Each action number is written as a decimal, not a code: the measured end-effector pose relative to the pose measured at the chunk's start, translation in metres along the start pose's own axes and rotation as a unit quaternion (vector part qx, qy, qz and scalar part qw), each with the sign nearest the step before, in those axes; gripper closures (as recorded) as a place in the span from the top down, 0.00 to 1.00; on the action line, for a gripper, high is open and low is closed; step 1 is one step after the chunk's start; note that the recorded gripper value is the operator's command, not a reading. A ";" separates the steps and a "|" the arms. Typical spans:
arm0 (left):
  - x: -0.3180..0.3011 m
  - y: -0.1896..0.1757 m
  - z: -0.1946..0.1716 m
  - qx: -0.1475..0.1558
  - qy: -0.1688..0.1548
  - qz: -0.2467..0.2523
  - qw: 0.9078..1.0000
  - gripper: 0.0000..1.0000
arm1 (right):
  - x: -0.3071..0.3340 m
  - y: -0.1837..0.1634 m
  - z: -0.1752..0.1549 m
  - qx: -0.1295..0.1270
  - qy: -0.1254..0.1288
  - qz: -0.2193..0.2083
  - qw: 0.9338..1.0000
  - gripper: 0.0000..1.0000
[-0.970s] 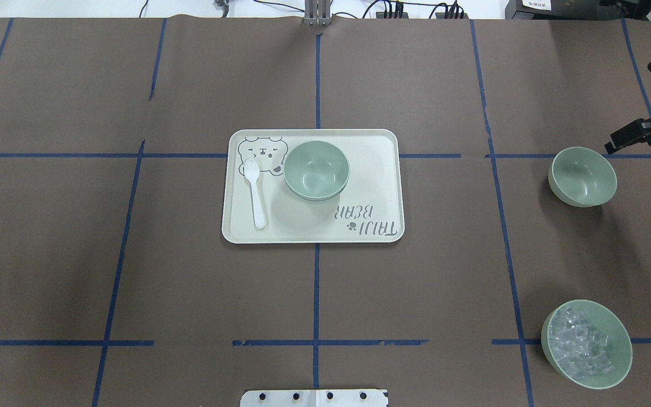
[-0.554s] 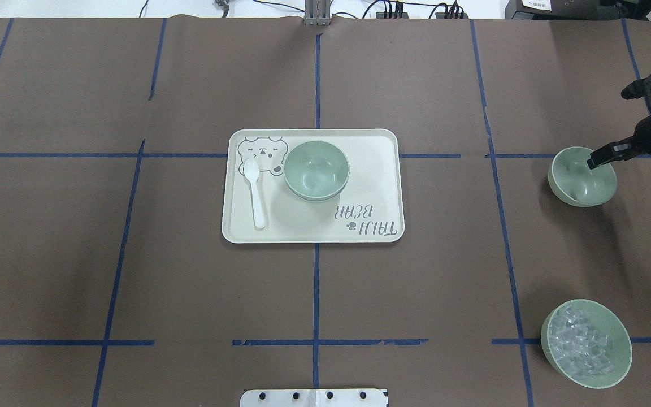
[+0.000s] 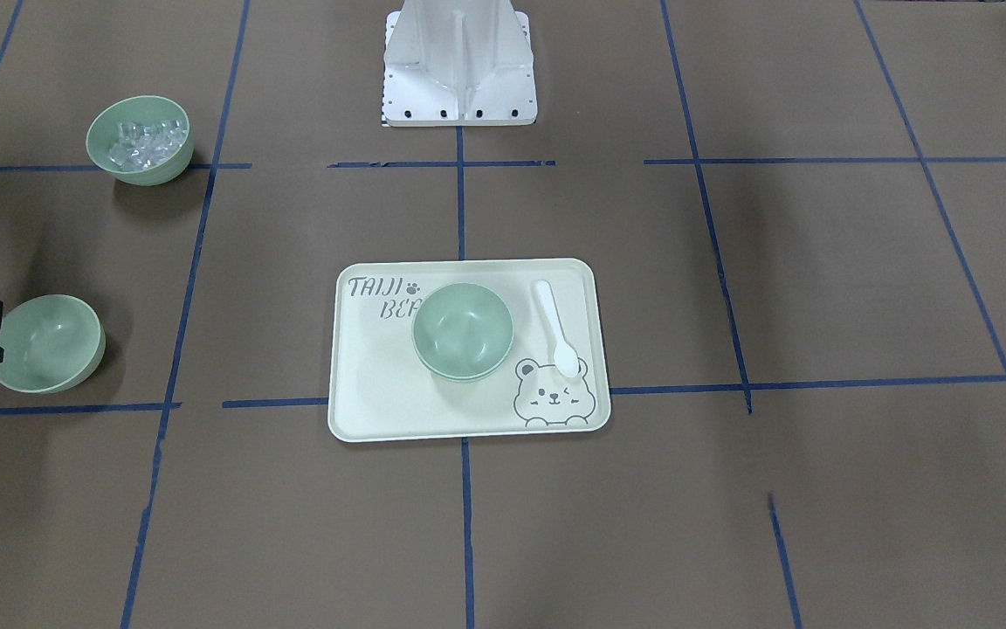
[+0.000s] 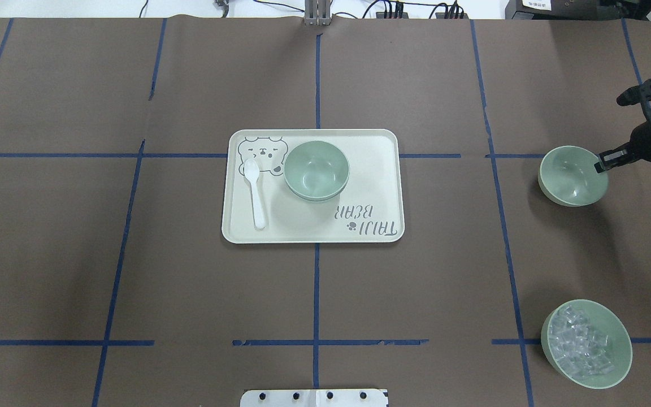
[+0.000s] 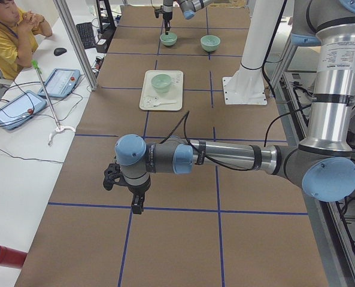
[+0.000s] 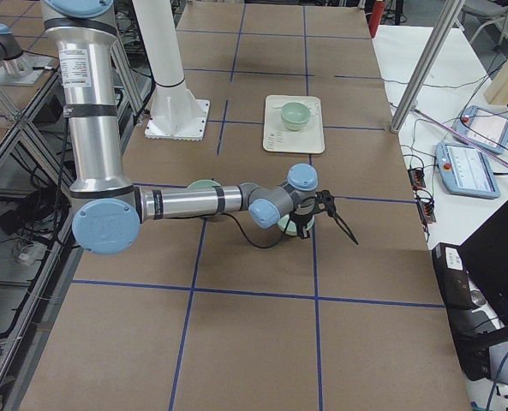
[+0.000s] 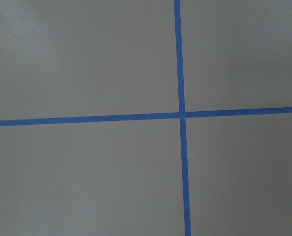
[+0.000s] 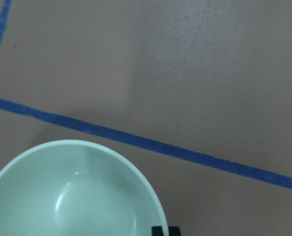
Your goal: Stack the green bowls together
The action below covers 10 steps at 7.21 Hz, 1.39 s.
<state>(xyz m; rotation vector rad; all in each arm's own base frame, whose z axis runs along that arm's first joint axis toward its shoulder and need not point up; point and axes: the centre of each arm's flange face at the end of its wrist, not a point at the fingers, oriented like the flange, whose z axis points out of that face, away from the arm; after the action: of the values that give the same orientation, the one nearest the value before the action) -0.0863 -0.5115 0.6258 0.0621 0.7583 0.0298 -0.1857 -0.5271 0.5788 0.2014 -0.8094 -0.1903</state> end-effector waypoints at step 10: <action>-0.007 0.013 0.009 -0.009 0.001 -0.010 1.000 1.00 | -0.481 -0.109 -0.043 0.026 -0.051 0.153 0.987 0.00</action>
<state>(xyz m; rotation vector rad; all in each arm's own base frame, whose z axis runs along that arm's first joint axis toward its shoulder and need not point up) -0.0858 -0.4993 0.6380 0.0374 0.7604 0.0173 -0.4890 -0.5095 0.1874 0.1148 -0.9374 0.1100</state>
